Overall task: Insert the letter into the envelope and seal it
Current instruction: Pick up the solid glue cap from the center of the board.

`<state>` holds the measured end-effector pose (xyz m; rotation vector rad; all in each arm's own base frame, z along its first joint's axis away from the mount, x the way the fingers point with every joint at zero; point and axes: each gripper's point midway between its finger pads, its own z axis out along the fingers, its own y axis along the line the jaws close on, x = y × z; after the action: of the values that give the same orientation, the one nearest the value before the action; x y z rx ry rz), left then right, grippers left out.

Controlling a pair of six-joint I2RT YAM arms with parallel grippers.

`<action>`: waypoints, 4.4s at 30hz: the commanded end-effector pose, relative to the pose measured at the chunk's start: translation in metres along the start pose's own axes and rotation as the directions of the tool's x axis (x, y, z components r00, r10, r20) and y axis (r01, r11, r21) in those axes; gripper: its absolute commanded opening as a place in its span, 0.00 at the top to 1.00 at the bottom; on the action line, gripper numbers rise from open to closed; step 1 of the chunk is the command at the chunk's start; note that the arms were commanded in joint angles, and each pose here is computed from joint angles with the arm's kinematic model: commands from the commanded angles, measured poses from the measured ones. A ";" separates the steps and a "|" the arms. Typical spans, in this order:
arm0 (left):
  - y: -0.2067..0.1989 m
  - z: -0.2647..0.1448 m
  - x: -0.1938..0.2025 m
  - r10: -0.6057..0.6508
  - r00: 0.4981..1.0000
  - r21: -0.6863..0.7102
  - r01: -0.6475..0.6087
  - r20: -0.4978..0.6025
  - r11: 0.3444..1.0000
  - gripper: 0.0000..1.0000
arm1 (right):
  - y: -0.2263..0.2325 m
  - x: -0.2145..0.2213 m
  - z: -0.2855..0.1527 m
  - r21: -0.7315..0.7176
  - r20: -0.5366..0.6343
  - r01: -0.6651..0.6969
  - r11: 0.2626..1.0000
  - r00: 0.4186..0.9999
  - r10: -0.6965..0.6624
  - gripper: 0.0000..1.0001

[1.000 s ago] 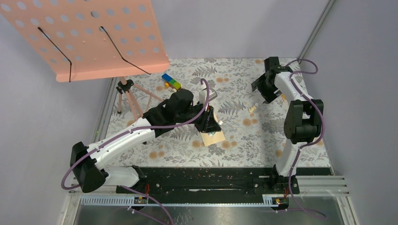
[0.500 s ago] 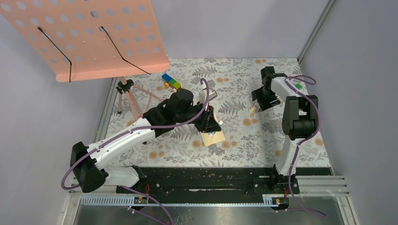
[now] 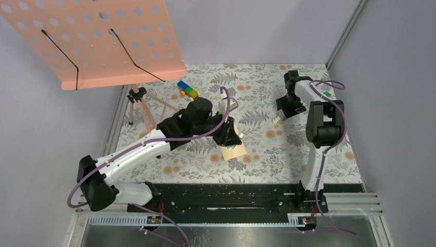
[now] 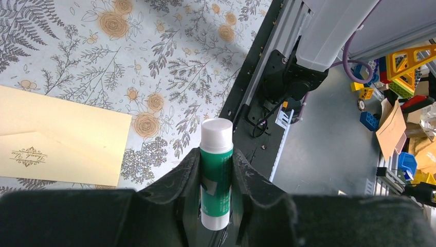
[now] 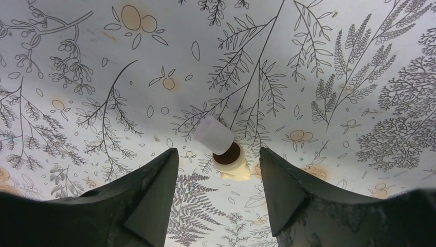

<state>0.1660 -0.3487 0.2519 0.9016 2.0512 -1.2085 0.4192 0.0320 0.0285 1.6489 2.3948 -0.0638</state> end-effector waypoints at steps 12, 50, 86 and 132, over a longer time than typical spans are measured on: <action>-0.004 0.000 -0.021 0.062 0.997 0.010 -0.063 0.052 0.998 1.00 | -0.006 -0.008 -0.008 0.142 0.028 0.026 0.990 0.999 -0.030 0.38; 0.007 0.000 -0.021 0.040 0.994 0.045 -0.045 0.098 0.998 1.00 | 0.006 -0.007 -0.015 0.262 -0.013 0.226 0.938 0.973 -0.230 0.37; 0.006 0.002 -0.021 0.011 0.995 0.063 -0.017 0.094 0.998 1.00 | -0.005 -0.001 -0.008 0.195 -0.130 0.122 0.973 0.987 -0.097 0.35; 0.005 0.006 -0.027 0.018 0.996 0.075 -0.025 0.093 0.997 1.00 | -0.011 -0.011 -0.006 0.202 -0.116 0.081 0.976 0.992 -0.058 0.56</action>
<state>0.1823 -0.3510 0.2425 0.8655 2.0300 -1.2577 0.4090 0.0275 0.0120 1.7126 2.6618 -0.2565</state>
